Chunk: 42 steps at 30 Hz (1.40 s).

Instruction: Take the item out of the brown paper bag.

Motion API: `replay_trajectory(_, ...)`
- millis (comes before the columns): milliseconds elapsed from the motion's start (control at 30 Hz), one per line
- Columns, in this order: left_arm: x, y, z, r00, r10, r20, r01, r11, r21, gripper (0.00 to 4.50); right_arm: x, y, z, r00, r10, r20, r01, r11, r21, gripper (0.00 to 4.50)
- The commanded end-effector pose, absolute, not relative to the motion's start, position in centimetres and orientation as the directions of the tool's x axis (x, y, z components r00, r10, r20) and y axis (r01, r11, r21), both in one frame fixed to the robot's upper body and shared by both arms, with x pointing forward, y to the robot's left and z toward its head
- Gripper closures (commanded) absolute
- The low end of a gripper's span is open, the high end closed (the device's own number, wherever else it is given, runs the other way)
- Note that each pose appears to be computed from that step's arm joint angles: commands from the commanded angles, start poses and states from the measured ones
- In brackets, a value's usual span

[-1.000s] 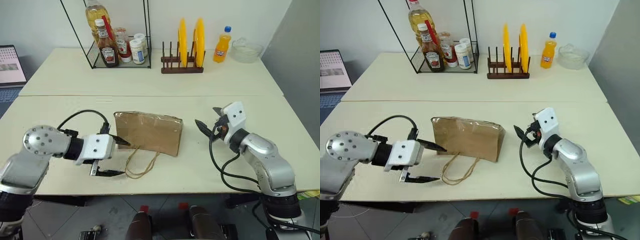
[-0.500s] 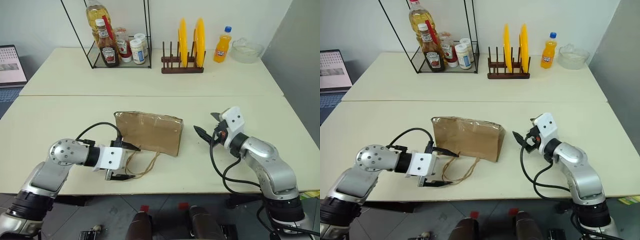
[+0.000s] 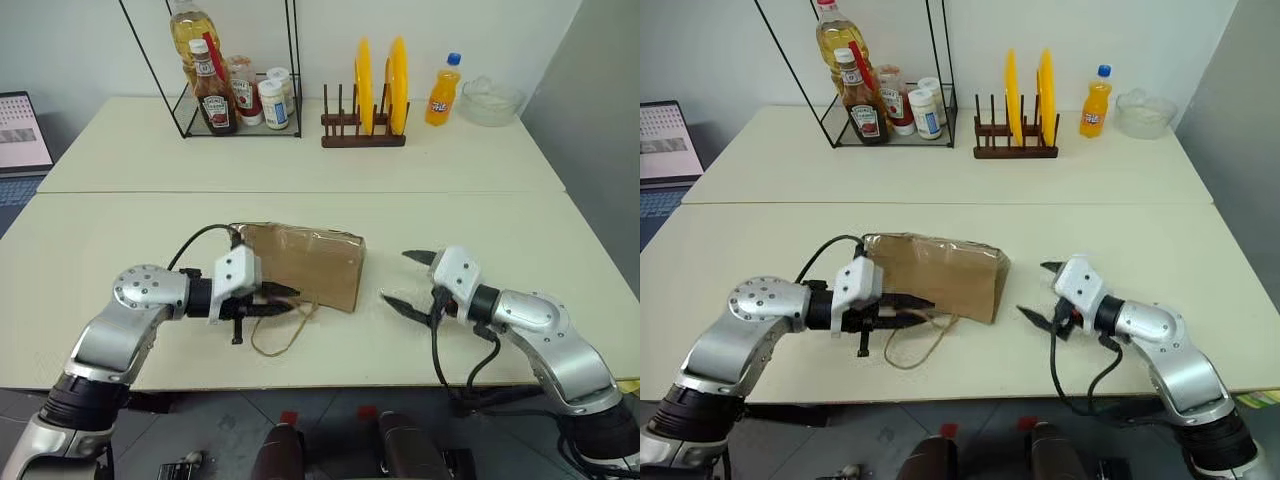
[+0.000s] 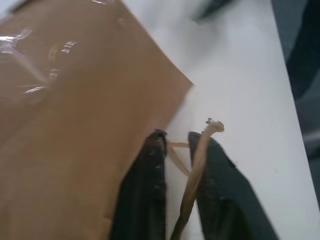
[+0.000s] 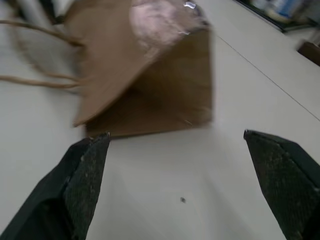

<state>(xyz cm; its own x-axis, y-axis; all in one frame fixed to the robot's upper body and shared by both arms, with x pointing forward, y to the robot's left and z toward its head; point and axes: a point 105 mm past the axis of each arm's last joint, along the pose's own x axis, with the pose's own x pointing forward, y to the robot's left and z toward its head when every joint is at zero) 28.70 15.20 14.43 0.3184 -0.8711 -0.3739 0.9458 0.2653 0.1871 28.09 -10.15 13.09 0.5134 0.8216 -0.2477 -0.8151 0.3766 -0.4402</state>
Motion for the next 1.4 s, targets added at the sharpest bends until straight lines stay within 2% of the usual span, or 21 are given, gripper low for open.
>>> replay_trajectory(33,29.7,15.4,16.3,0.382,-0.875,-0.297,0.924,0.353,0.148,4.46,26.6,-9.3,12.5,0.367,0.886,-0.283,-0.842,0.187,-0.506,0.0)
replay_trajectory(133,30.0,15.2,17.0,0.409,-0.874,-0.263,0.913,0.394,0.109,4.46,25.8,-8.6,11.6,0.258,0.911,-0.323,-0.836,0.043,-0.546,0.0)
replay_trajectory(267,30.3,14.9,17.6,0.436,-0.866,-0.243,0.899,0.433,0.068,4.46,25.1,-7.3,10.8,0.132,0.93,-0.343,-0.766,-0.123,-0.63,0.0)
replay_trajectory(367,30.5,14.7,17.9,0.456,-0.861,-0.225,0.887,0.46,0.039,4.46,24.9,-5.7,10.6,0.08,0.94,-0.331,-0.576,-0.228,-0.785,0.0)
replay_trajectory(567,30.4,14.4,18.4,0.467,-0.86,-0.204,0.879,0.476,0.007,4.46,26.0,-3.0,10.1,0.036,0.956,-0.292,-0.336,-0.263,-0.904,0.0)
replay_trajectory(767,30.8,14.7,19.1,0.501,-0.849,-0.167,0.856,0.515,-0.049,4.46,26.9,-0.1,9.2,0.033,0.956,-0.292,-0.262,-0.274,-0.925,0.0)
replay_trajectory(933,30.8,14.6,19.5,0.501,-0.851,-0.154,0.855,0.515,-0.066,4.46,28.2,1.7,8.7,0.079,0.946,-0.313,-0.193,-0.293,-0.936,0.0)
replay_trajectory(1400,30.8,14.5,19.9,0.497,-0.857,-0.138,0.856,0.51,-0.088,4.46,31.9,2.6,7.6,0.242,0.893,-0.379,-0.045,-0.38,-0.924,0.0)
